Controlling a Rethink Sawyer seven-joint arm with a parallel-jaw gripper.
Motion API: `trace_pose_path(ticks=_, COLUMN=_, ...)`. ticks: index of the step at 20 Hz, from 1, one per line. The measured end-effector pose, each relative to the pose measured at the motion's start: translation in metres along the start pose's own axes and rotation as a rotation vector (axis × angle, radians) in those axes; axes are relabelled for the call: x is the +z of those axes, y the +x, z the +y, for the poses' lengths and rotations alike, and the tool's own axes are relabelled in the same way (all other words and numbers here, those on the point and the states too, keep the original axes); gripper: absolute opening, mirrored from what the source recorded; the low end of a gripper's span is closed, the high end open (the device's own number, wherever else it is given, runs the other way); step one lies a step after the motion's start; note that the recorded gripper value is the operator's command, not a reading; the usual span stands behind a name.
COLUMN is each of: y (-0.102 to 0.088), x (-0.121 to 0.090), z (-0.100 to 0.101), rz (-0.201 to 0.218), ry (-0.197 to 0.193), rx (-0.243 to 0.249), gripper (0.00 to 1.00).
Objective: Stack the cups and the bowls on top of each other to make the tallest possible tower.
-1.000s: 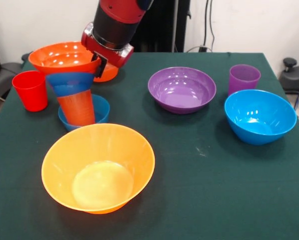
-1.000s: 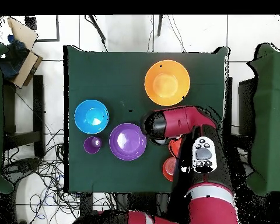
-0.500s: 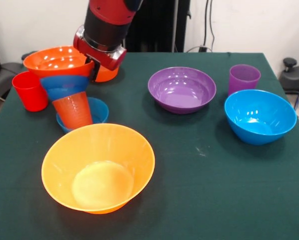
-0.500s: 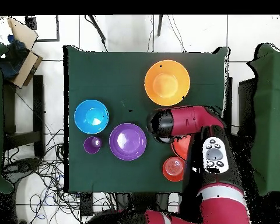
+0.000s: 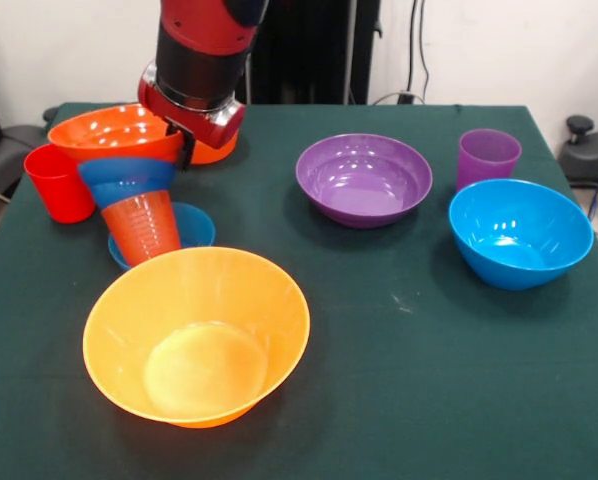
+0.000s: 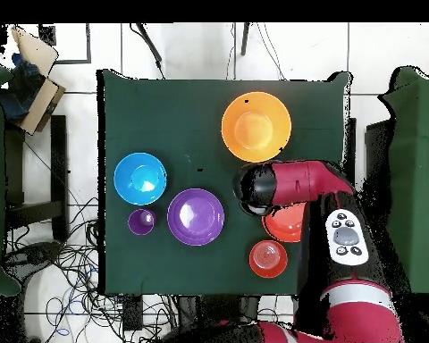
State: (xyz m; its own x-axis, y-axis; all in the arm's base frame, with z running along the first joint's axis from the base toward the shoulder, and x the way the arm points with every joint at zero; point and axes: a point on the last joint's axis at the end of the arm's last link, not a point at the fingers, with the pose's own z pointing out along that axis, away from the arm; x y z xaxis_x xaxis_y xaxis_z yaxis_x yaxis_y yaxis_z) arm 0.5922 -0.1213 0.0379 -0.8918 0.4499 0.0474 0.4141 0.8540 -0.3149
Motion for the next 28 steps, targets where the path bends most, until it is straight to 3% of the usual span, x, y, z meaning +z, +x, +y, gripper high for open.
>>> trace_pose_path(ticks=5, y=-0.005, x=-0.003, z=0.008, rz=0.028, ry=-0.038, rx=0.006, gripper=0.00)
trace_pose_path(ticks=13, y=-0.012, x=-0.009, z=0.020, rz=0.015, ry=-0.063, rx=-0.003, gripper=0.00)
trace_pose_path(ticks=28, y=-0.033, x=-0.034, z=0.035, rz=0.006, ry=-0.023, rx=-0.019, gripper=0.00)
